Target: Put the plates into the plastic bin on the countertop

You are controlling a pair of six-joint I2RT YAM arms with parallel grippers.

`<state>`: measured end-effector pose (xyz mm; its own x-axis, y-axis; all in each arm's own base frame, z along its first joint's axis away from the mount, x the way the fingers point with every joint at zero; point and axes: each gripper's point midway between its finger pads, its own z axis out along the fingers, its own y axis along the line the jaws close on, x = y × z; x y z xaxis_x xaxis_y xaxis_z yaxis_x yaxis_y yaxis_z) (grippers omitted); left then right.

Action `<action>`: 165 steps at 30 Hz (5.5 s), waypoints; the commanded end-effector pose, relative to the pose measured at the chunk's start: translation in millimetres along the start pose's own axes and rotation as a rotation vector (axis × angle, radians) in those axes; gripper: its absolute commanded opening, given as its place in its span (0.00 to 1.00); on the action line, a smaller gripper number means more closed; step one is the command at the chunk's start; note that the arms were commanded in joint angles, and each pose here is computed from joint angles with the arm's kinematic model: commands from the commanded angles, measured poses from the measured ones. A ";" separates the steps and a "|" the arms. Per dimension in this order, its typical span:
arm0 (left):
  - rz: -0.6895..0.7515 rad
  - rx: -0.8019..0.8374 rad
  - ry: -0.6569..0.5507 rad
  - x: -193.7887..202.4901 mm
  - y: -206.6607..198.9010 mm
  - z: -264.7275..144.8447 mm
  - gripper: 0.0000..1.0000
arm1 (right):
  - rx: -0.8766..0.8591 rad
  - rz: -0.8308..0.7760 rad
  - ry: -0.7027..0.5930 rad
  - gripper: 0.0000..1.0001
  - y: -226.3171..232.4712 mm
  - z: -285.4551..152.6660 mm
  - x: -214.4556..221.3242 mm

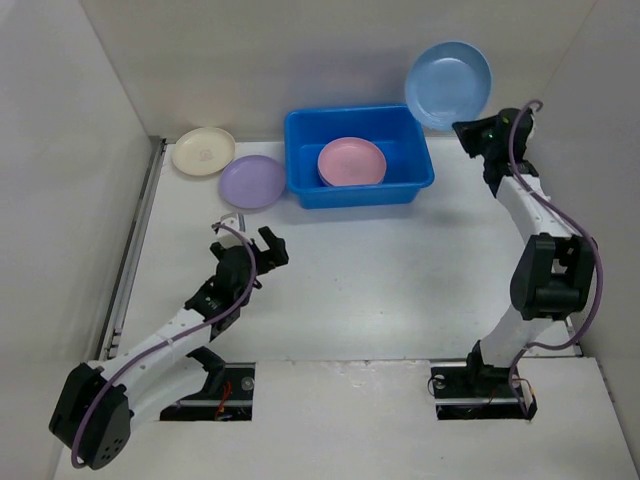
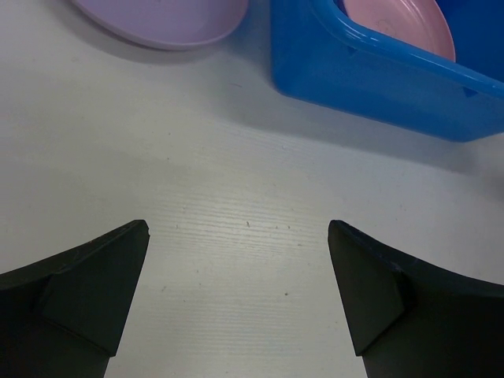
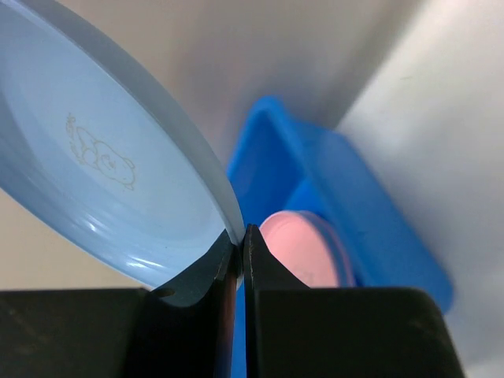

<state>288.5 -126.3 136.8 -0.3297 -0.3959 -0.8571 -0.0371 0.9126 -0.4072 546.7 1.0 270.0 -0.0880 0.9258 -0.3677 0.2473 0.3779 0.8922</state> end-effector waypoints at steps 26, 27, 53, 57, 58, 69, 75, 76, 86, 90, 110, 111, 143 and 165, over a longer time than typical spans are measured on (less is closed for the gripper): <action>-0.050 0.030 -0.052 -13.8 -4.0 -3.0 1.00 | 0.038 -0.600 0.275 0.21 6.1 75.1 186.6; -0.050 0.031 -0.051 -13.8 -4.5 -2.7 1.00 | 0.041 -0.605 0.273 0.25 4.4 75.2 188.0; -0.249 -0.156 -0.117 -85.3 29.5 63.5 1.00 | -0.461 -0.601 0.016 0.74 69.6 -58.6 216.6; -0.293 -0.177 -0.088 -90.6 42.1 92.6 0.99 | -0.493 -0.650 0.003 0.76 76.6 -65.5 217.9; -0.301 -0.186 -0.075 -89.5 46.8 99.0 0.99 | -0.500 -0.657 0.000 0.76 78.4 -67.3 217.7; -0.536 -0.168 0.024 -75.1 79.9 165.4 0.79 | -0.551 -0.630 -0.039 0.78 79.7 -82.2 195.8; -0.616 -0.178 0.044 -66.5 93.9 191.8 0.73 | -0.559 -0.619 -0.044 0.78 78.3 -82.9 191.6; -0.627 -0.182 0.048 -64.7 96.5 195.8 0.72 | -0.560 -0.620 -0.043 0.78 78.3 -82.8 191.4; -0.665 -0.243 0.035 -64.0 122.5 219.8 0.58 | -0.562 -0.607 -0.049 0.78 76.6 -82.7 187.1; -0.681 -0.254 0.042 -61.1 127.9 230.1 0.49 | -0.563 -0.606 -0.047 0.78 76.3 -82.3 187.1; -0.669 -0.235 -0.135 -115.4 120.2 116.6 0.06 | -0.559 -0.588 -0.058 0.78 71.5 -83.8 181.7; -0.650 -0.220 -0.154 -126.5 113.5 106.1 0.06 | -0.554 -0.587 -0.063 0.78 70.8 -84.3 180.2; -0.026 0.295 -0.002 -116.2 -180.2 223.1 0.08 | -0.437 -0.493 -0.264 0.79 33.6 -100.3 98.8; 0.063 0.328 -0.174 -180.0 -204.5 199.1 0.72 | -0.469 -0.507 -0.206 0.79 42.0 -90.3 113.1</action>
<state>555.8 -286.5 184.0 -0.3847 -0.2690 -0.8830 0.2449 0.8926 -0.3786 457.1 117.7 257.8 0.0584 0.6126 -0.7882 -0.1532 0.7857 0.5993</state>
